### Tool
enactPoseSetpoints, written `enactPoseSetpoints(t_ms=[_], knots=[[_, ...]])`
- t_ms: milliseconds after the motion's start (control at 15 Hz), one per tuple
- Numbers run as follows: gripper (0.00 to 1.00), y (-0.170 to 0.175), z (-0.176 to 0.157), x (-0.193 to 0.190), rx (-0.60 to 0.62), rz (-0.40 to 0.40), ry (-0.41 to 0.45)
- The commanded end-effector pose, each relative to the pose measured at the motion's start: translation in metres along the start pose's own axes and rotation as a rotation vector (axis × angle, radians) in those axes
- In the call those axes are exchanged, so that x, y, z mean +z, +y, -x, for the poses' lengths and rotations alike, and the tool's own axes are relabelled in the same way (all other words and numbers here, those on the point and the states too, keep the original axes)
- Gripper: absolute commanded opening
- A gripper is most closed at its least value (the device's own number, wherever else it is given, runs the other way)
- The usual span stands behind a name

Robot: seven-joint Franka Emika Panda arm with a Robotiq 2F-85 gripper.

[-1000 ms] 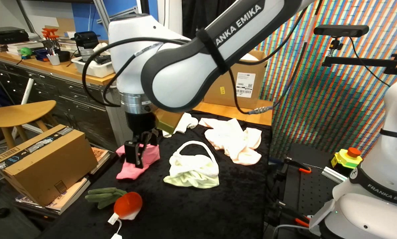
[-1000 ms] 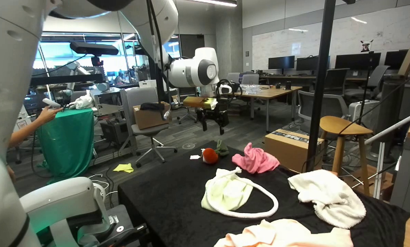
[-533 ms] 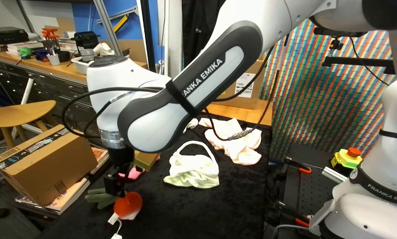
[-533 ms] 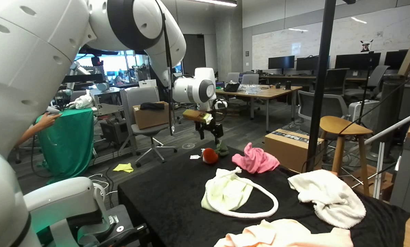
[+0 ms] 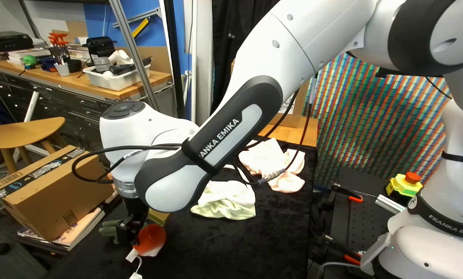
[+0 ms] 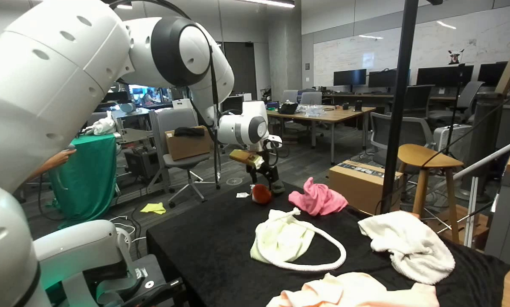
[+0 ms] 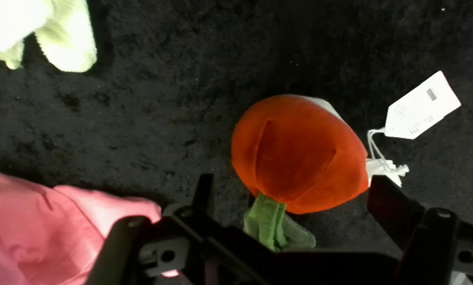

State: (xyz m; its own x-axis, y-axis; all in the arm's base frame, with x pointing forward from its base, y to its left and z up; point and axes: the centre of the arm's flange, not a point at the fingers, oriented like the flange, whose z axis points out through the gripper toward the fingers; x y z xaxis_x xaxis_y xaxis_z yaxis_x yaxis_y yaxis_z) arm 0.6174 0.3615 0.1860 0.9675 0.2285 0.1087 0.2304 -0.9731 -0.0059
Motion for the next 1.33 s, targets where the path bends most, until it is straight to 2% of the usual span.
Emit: enactPoseSetpoints(t_ms=[0,67,133,200,467,733,933,1133,1267], knots=[[1.0,-0.004,-0.017,0.016,0.024,0.021,0.024],[1.0,-0.003,-0.017,0.02,0.025,0.025,0.023],[0.79,-0.003,-0.018,0.022,0.025,0.027,0.02],[0.74,-0.002,-0.019,0.024,0.024,0.027,0.019],[0.42,-0.003,-0.021,0.021,0.032,0.026,0.009],[0.13,-0.003,-0.016,0.006,0.019,0.035,-0.064],[0.07,-0.004,-0.008,-0.011,-0.011,0.031,-0.156],[0.1,-0.003,0.004,-0.04,-0.06,0.041,-0.205],[0.1,0.003,0.008,-0.068,-0.084,0.047,-0.205]])
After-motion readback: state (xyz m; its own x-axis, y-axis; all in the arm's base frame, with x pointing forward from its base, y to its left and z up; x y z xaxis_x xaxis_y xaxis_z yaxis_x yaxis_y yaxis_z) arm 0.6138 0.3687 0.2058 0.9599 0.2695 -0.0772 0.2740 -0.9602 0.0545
